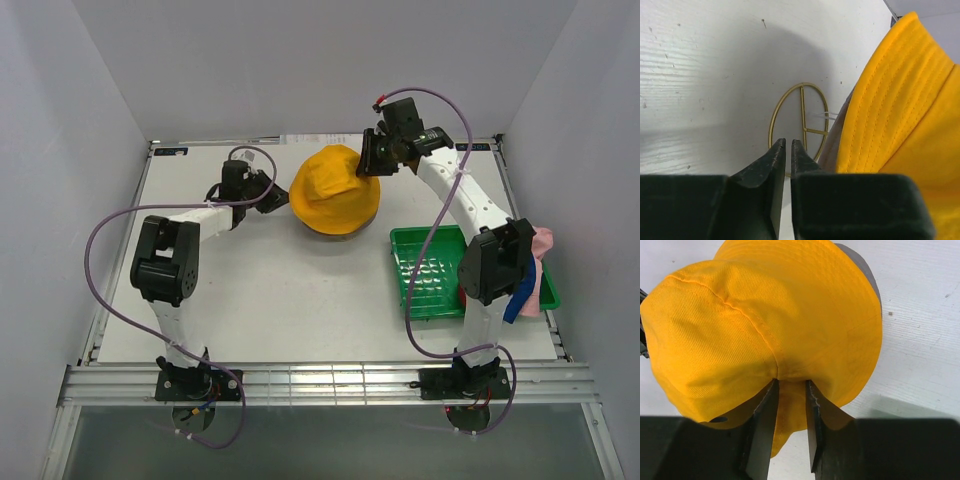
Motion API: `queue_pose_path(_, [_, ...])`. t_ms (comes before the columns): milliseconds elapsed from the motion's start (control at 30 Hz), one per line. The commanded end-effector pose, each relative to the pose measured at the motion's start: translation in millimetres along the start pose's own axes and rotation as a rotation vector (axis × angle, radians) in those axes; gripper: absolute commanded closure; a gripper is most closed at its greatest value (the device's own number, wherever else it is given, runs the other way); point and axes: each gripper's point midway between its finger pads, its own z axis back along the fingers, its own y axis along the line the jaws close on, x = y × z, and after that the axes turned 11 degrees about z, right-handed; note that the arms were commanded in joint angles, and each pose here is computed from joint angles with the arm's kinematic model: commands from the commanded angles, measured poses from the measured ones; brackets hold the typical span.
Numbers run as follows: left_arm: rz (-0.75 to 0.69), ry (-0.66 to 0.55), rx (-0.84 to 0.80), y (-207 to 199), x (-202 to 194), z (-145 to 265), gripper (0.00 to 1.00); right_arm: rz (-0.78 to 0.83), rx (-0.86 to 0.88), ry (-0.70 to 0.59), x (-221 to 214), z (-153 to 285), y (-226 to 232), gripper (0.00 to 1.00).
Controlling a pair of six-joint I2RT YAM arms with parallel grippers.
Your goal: Stack the hats
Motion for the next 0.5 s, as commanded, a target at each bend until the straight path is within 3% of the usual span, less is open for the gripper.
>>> queue_pose_path(0, [-0.054, -0.050, -0.115, -45.7, 9.7, 31.0, 0.83, 0.036, -0.003, -0.054, 18.3, 0.8, -0.6, 0.67])
queue_pose_path(133, [-0.049, -0.089, -0.090, -42.2, 15.5, 42.7, 0.86, 0.063, 0.014, -0.061, 19.3, -1.9, 0.5, 0.70])
queue_pose_path(300, [0.058, -0.125, -0.100, -31.4, 32.5, 68.3, 0.79, 0.112, 0.062, -0.078, 22.9, 0.5, 7.3, 0.69])
queue_pose_path(400, [0.067, -0.101, -0.140, -35.6, 29.7, 79.0, 0.61, 0.155, 0.092, -0.107, 31.5, 3.4, 8.7, 0.66])
queue_pose_path(433, [0.055, -0.097, -0.157, -41.1, 29.1, 82.2, 0.44, 0.166, 0.100, -0.115, 34.4, 4.2, 9.0, 0.65])
queue_pose_path(467, [0.044, -0.095, -0.164, -42.3, 28.3, 83.1, 0.38, 0.176, 0.111, -0.132, 39.8, 6.7, 9.0, 0.62])
